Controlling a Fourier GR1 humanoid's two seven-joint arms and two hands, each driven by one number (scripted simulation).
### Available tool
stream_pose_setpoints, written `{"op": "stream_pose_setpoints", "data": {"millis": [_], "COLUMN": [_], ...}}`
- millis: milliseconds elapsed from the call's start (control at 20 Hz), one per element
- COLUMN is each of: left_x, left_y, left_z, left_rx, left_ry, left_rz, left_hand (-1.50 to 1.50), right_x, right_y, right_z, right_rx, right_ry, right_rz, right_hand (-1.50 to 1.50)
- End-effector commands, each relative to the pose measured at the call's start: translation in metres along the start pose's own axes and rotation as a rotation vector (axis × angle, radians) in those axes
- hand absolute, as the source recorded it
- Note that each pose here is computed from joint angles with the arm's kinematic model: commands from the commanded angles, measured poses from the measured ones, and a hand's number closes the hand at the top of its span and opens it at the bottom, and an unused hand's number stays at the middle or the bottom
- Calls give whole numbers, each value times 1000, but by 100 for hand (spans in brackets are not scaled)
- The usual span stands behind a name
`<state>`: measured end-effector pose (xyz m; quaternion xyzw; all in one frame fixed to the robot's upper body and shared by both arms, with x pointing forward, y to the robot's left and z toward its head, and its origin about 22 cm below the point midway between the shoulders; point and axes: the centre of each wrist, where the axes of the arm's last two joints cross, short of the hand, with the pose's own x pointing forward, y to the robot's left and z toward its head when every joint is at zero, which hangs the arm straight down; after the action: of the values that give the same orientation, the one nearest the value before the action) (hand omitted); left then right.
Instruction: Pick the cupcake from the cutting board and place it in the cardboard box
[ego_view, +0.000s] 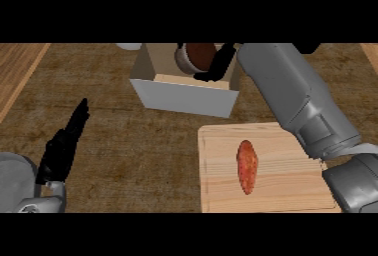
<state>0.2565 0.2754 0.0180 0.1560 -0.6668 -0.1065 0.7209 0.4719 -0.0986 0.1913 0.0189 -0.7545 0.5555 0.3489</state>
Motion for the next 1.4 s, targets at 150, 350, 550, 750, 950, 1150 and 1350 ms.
{"op": "stream_pose_setpoints", "data": {"millis": [150, 350, 550, 750, 950, 1150, 1350], "left_x": [-9, -7, 9, 7, 4, 8, 4], "left_y": [3, -5, -1, -25, -11, -21, -6], "left_z": [-6, -4, -3, -2, -2, 2, 3], "left_rx": [-8, -19, -33, -39, -47, -18, -27], "left_ry": [-4, -8, -26, -34, -14, -18, -32], "left_rz": [-8, -4, -17, -2, -6, -3, -2], "left_hand": [0, 0, 0, 0, 0, 0, 0], "right_x": [3, 2, -1, -2, -12, -13, -21], "right_y": [71, 69, 72, 72, 77, 71, 30], "right_z": [-26, -27, -25, -24, -14, -13, 5], "right_rx": [91, 119, 79, 32, -180, -289, -358], "right_ry": [57, 171, 172, 167, 155, 147, 135], "right_rz": [39, -6, -24, -135, -320, -487, -634], "right_hand": [150, -150, -150, -150, -150, -150, -150]}}
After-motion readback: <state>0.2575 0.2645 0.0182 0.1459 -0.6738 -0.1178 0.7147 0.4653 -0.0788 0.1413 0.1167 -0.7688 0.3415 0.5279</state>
